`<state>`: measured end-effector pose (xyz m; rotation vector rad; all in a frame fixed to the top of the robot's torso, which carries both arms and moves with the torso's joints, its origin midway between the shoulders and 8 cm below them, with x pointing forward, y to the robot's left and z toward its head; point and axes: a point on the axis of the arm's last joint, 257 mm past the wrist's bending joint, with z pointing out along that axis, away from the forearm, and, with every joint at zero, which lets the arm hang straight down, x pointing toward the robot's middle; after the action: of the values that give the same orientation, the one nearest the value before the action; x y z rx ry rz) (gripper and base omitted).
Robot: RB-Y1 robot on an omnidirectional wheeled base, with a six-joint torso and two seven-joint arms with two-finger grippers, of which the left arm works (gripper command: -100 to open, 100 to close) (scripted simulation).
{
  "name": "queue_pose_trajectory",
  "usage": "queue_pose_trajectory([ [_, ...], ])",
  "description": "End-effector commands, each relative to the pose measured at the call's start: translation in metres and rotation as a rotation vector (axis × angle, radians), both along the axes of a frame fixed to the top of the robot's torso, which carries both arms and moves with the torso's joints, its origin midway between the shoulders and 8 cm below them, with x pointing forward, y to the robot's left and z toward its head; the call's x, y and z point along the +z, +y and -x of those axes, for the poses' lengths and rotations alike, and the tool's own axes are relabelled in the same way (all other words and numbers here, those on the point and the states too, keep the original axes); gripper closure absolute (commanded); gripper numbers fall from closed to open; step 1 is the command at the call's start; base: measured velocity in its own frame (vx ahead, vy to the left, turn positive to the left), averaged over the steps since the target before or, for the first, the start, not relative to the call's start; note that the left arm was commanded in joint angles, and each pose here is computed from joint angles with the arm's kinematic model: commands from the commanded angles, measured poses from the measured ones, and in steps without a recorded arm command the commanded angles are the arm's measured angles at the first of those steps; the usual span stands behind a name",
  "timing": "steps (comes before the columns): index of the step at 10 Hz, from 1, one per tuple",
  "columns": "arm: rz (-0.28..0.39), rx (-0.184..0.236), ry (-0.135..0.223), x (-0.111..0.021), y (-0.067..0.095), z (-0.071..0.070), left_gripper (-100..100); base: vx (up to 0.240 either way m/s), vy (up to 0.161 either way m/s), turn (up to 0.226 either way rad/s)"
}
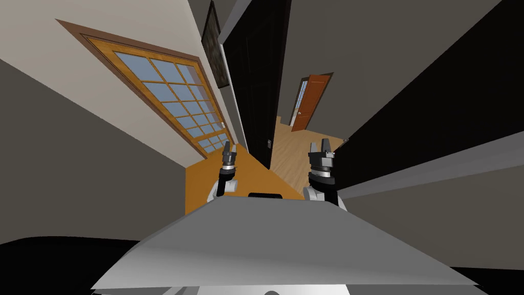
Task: Push the door open
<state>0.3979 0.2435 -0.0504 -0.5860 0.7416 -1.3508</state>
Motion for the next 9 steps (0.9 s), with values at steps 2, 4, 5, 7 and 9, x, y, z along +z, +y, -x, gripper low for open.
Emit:
queue_pose_trajectory([
  [2, 0.015, -0.033, 0.043, -0.023, -0.01, -0.015, -100, 0.08, 0.039, -0.145],
  [4, 0.022, -0.045, 0.078, -0.041, -0.013, -0.023, -100, 0.054, 0.036, -0.058],
  [5, 0.027, -0.06, 0.085, -0.046, -0.018, -0.028, -100, 0.073, 0.038, -0.147],
  [7, 0.033, -0.072, 0.119, -0.064, -0.022, -0.036, -100, 0.053, 0.034, -0.077],
  [9, 0.042, -0.099, 0.157, -0.084, -0.031, -0.048, -100, 0.083, 0.047, -0.152],
])
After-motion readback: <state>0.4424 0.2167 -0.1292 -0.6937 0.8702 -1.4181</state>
